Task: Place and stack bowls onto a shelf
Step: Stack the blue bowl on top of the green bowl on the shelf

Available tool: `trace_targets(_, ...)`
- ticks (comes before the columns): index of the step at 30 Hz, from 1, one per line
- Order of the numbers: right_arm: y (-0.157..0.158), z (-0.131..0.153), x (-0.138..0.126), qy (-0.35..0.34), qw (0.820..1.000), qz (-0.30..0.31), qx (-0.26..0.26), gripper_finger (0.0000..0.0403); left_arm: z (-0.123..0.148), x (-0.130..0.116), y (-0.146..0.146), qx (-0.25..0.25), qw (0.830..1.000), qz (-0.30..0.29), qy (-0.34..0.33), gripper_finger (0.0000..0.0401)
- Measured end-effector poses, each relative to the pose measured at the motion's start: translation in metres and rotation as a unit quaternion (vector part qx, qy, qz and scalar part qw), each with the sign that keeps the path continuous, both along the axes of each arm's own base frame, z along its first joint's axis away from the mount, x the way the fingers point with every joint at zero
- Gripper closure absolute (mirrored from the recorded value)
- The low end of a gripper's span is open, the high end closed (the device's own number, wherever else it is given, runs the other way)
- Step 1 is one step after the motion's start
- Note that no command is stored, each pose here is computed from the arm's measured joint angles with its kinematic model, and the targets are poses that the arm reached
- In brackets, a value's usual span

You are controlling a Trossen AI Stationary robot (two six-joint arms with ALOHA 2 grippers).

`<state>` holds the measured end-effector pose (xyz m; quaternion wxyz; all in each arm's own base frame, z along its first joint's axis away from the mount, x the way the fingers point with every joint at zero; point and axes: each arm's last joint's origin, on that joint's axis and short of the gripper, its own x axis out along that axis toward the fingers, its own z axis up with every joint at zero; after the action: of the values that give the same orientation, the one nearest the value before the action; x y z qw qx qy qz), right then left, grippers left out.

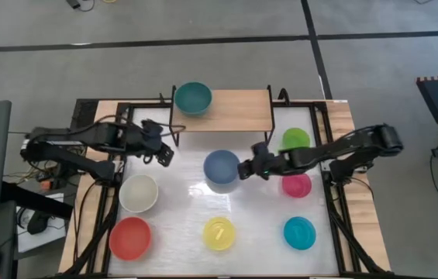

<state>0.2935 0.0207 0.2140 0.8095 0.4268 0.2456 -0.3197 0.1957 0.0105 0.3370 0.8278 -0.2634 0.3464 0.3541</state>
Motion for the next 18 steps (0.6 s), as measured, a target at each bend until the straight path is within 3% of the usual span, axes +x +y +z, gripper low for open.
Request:
trace_targets(11, 0.005, -0.016, 0.045, 0.160, 0.987, -0.022, 0.001, 0.0250, -0.017, 0.007, -0.007, -0.016, 0.998, -0.057, 0.005, 0.0211)
trace_targets(18, 0.006, -0.013, 0.055, 0.196, 0.980, -0.025, -0.011, 0.0250, -0.017, 0.008, -0.007, -0.011, 0.998, -0.063, 0.006, 0.0211)
